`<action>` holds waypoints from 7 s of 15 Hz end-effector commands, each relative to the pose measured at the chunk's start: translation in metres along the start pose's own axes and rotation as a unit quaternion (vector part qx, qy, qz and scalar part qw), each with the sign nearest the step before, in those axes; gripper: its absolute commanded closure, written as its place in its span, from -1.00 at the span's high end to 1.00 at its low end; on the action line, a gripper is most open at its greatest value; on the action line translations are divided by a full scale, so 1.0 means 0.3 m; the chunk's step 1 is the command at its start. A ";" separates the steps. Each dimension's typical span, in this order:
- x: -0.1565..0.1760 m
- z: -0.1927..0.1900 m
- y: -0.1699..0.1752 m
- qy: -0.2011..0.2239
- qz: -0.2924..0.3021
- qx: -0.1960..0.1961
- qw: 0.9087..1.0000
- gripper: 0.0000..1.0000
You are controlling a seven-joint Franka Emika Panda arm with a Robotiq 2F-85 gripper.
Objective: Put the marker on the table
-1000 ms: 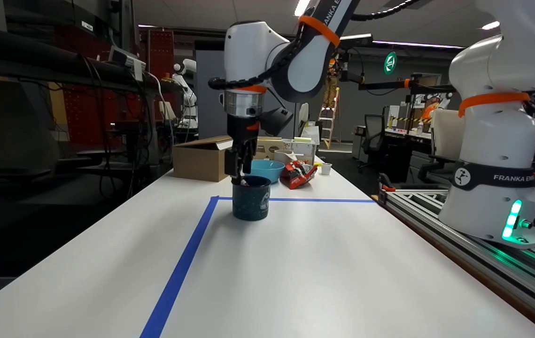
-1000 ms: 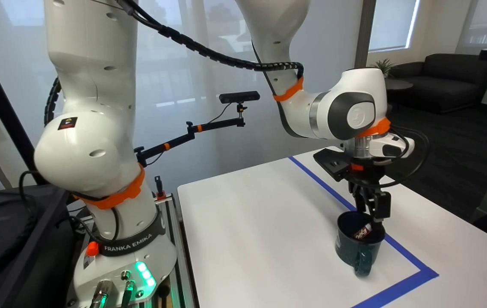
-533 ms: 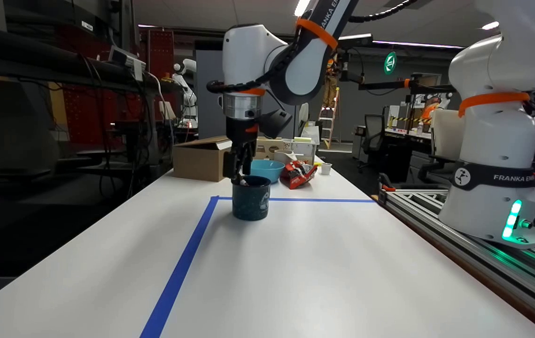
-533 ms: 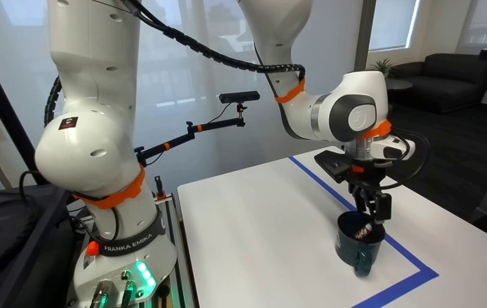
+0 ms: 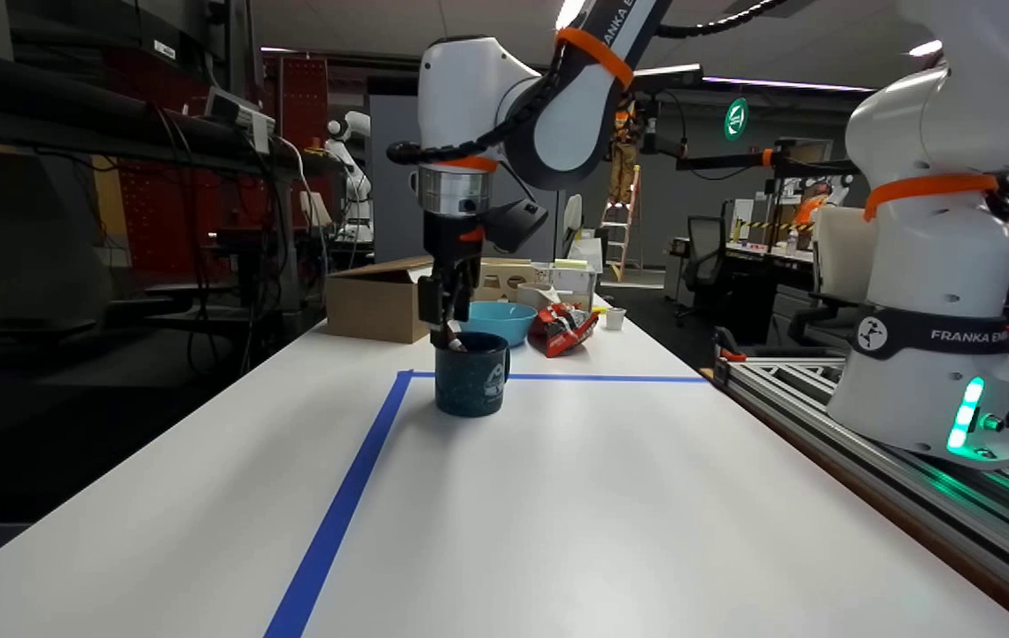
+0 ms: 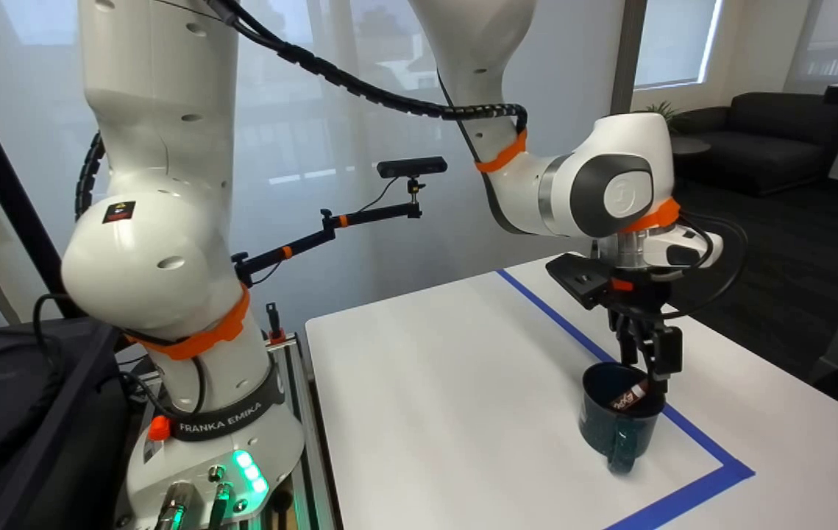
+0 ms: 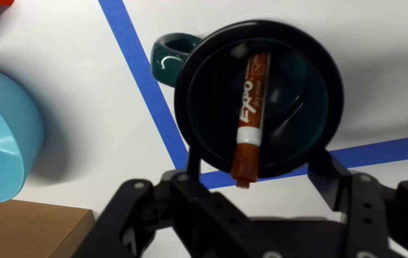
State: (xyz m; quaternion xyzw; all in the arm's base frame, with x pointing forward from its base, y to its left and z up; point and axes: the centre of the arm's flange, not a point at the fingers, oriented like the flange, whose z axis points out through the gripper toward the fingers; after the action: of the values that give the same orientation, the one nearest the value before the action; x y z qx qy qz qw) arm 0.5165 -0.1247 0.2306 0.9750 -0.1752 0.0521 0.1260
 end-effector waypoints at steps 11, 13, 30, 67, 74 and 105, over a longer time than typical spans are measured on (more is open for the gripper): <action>-0.100 -0.119 0.010 -0.025 0.020 -0.008 0.999 0.56; -0.112 -0.097 0.013 -0.030 0.023 -0.008 0.999 0.51; -0.084 -0.034 0.080 -0.036 0.034 -0.007 0.999 0.45; 0.075 -0.043 0.020 -0.022 -0.012 -0.004 1.000 -0.91; 0.014 -0.252 0.080 -0.033 0.014 -0.036 0.999 -0.91; -0.012 -0.516 -0.513 0.005 -0.303 -0.073 0.950 -0.91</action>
State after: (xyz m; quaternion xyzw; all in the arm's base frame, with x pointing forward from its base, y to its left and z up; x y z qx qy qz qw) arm 0.5426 0.0507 0.3604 0.9769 0.0694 0.0027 0.2024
